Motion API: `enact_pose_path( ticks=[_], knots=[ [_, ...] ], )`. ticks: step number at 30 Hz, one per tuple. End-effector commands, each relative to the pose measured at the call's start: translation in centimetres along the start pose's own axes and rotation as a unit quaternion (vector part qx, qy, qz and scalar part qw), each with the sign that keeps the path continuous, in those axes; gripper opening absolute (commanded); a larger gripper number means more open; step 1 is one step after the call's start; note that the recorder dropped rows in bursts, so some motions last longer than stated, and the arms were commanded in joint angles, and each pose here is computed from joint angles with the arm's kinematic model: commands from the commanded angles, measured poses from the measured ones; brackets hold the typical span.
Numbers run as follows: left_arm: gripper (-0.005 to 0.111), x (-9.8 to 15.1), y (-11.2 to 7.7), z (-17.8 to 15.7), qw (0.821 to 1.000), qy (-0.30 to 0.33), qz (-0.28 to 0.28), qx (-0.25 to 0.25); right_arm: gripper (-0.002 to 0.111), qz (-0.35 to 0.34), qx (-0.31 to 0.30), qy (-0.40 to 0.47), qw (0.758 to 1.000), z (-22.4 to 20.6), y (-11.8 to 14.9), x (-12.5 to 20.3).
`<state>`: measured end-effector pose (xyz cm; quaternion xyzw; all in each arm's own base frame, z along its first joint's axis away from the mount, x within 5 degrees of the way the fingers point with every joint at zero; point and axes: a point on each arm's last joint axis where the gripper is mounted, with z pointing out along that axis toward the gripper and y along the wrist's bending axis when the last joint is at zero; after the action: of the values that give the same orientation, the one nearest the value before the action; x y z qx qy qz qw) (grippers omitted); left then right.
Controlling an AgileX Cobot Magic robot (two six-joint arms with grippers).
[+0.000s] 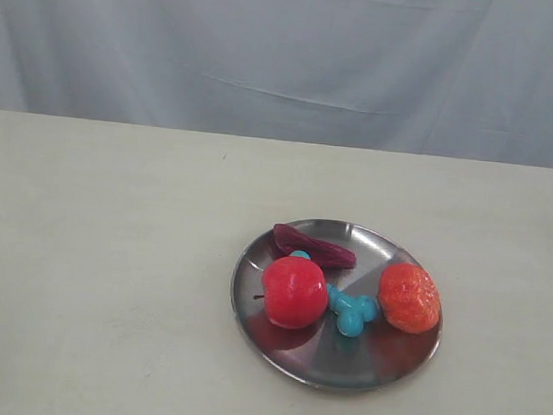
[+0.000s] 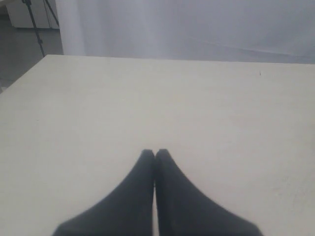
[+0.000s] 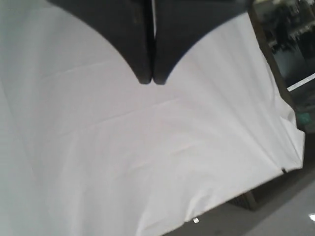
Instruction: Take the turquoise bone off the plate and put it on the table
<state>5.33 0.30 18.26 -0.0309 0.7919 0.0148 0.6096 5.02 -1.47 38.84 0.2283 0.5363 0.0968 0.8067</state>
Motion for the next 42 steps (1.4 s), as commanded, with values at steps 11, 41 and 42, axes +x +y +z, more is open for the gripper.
enact_pose_path(
  ticks=[11, 41, 42],
  knots=[
    [0.0, 0.0, 0.0, 0.0, 1.0, -0.002, -0.005, -0.001, 0.0, -0.267, -0.006, 0.435, 0.86, 15.1, 4.6, 0.3],
    [0.0, 0.0, 0.0, 0.0, 1.0, -0.002, -0.005, -0.001, 0.0, -0.246, -0.035, 0.748, 0.616, 25.2, -4.0, 26.0],
    [0.0, 0.0, 0.0, 0.0, 1.0, -0.002, -0.005, -0.001, 0.0, -0.244, -0.038, 0.753, 0.61, 25.2, -4.3, 26.6]
  ],
)
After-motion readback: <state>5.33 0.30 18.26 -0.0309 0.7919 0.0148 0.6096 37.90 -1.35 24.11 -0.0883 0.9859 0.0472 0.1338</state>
